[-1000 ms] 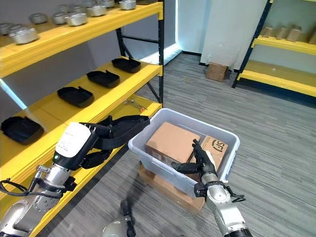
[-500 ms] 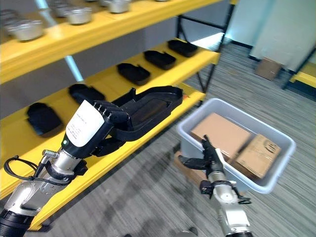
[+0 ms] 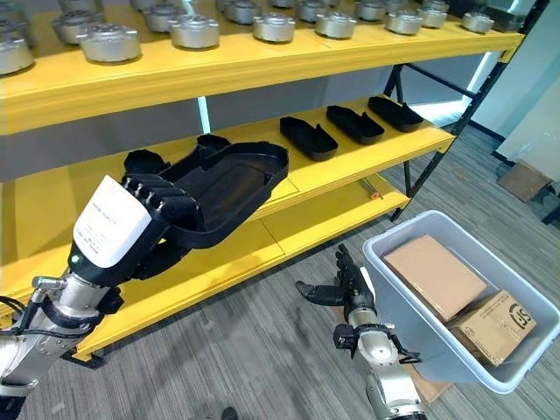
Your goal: Move parts from the plastic box to the shelf.
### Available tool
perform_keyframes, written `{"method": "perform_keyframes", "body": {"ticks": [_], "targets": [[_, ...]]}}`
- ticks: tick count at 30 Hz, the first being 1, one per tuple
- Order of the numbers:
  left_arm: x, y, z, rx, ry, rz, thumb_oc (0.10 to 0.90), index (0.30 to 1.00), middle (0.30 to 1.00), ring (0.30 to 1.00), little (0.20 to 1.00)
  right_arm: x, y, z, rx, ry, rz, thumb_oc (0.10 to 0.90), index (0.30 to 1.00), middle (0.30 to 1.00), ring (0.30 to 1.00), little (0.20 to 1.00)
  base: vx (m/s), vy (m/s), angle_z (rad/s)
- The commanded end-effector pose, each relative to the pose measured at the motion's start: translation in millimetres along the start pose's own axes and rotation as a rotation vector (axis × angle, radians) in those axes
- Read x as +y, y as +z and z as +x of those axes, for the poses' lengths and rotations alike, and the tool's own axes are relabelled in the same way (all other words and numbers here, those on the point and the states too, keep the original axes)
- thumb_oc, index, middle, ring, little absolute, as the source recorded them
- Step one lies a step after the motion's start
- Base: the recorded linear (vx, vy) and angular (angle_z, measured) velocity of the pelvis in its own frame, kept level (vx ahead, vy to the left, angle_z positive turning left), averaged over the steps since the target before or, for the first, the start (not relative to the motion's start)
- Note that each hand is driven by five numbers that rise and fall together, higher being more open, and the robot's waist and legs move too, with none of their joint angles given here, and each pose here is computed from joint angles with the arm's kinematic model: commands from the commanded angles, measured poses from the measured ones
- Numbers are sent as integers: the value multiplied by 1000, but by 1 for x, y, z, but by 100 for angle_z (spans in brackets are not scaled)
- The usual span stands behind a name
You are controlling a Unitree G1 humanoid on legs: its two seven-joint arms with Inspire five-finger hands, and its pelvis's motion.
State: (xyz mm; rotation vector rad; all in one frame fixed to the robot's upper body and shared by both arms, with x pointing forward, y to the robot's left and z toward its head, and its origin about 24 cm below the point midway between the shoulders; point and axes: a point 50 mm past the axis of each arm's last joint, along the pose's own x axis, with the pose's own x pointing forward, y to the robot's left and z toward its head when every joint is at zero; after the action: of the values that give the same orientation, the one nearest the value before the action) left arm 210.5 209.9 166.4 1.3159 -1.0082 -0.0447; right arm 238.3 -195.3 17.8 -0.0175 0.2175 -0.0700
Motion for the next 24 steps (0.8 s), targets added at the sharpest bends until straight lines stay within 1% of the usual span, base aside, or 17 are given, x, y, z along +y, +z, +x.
{"method": "perform_keyframes", "body": {"ticks": [1,8,11,13,14,15,17,19,20,21,24], "targets": [[41,8,28,-75,362,-4,400,300,300,300,300,-12,63,3,-300,-1,-97,900,1000,1000,1000,1000,52,-56,31],[32,6,21,-25,388,67,400,300,300,300,300,-34,52,-10,-277,-2,-106,900,1000,1000,1000,1000,62,-107,56],[30,-1,11,51,384,105,400,300,300,300,300,-39,47,-8,-253,0,-148,900,1000,1000,1000,1000,115,-164,-2],[32,-5,1,99,402,128,400,300,300,300,300,-36,53,-8,-281,55,-150,900,1000,1000,1000,1000,102,-227,-7],[33,-8,-5,138,414,149,400,300,300,300,300,-30,59,-9,-325,129,-140,900,1000,1000,1000,1000,73,-218,-4],[33,-9,-7,153,418,160,400,300,300,300,300,-26,61,-9,-340,162,-135,900,1000,1000,1000,1000,79,-251,7],[34,-12,-13,201,437,194,400,300,300,300,300,-13,66,-10,-372,319,-120,900,1000,1000,1000,1000,78,-220,10],[35,-16,-17,237,441,218,400,300,300,300,300,-5,69,-12,-394,421,-150,900,1000,1000,1000,1000,47,-231,27],[35,-19,-15,250,436,228,400,300,300,300,300,-3,70,-12,-398,455,-168,900,1000,1000,1000,1000,-21,-203,45],[34,-20,-12,254,441,227,400,300,300,300,300,-5,71,-11,-396,447,-174,900,1000,1000,1000,1000,-32,-142,76],[35,-21,-14,271,462,217,400,300,300,300,300,-8,68,-15,-388,472,-172,900,1000,1000,1000,1000,78,155,108]]}}
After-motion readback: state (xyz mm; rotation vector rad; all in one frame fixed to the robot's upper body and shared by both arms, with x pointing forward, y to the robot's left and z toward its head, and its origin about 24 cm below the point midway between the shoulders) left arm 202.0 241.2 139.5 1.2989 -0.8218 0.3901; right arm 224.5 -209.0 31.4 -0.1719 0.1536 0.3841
